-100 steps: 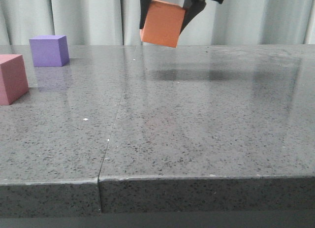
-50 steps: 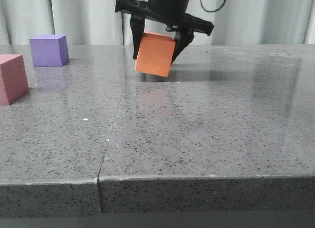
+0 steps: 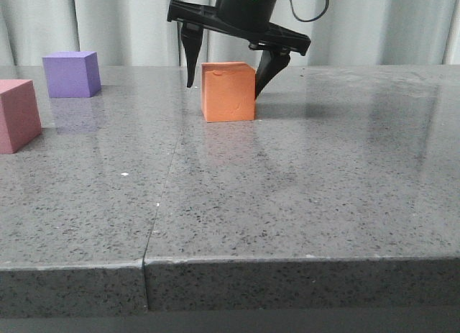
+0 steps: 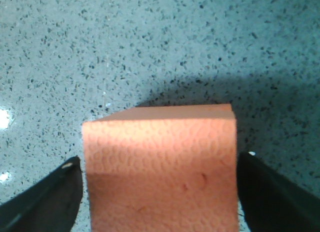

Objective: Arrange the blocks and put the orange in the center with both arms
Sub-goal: 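Open the right gripper to release the orange cube and rise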

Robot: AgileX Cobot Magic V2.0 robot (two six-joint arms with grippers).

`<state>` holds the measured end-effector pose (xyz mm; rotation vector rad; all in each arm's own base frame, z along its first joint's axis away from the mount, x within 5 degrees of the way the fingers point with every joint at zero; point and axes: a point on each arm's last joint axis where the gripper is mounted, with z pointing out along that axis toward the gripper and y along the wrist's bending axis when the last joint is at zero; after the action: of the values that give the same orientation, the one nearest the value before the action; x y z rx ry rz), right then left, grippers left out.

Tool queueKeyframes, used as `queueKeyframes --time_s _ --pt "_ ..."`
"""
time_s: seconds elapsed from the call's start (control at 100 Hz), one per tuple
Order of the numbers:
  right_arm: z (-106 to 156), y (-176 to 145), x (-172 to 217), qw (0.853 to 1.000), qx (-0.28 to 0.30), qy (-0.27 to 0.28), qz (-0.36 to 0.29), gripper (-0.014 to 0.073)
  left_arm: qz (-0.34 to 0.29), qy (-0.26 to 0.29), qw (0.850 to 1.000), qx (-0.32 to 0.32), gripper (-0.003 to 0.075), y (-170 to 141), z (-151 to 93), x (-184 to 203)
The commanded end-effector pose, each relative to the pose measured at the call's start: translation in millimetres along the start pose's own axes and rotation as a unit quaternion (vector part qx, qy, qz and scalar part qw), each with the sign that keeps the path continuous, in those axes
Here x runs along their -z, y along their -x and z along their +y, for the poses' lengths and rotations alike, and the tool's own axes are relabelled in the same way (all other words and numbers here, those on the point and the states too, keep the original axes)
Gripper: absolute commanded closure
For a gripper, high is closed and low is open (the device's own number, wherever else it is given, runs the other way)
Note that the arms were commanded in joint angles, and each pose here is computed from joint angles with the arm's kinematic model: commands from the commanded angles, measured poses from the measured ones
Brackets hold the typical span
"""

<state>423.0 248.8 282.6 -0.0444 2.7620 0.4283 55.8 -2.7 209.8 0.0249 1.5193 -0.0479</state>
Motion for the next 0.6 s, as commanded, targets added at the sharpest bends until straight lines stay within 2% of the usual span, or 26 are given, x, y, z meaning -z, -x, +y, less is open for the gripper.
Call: queueKeyframes --time_s 0.0,0.4,0.59 --pt "10 6 42 0.998 0.004 0.033 -0.050 -0.0039 -0.035 0.002 0.999 0.002 0.0741 -5 1 1" --pt "9 2 58 0.999 0.007 0.028 -0.043 -0.0039 -0.035 0.002 0.999 0.002 0.0741 -5 1 1" --pt "3 -2 76 0.999 0.017 -0.005 -0.040 -0.0039 -0.035 0.002 0.999 0.002 0.0741 -5 1 1"
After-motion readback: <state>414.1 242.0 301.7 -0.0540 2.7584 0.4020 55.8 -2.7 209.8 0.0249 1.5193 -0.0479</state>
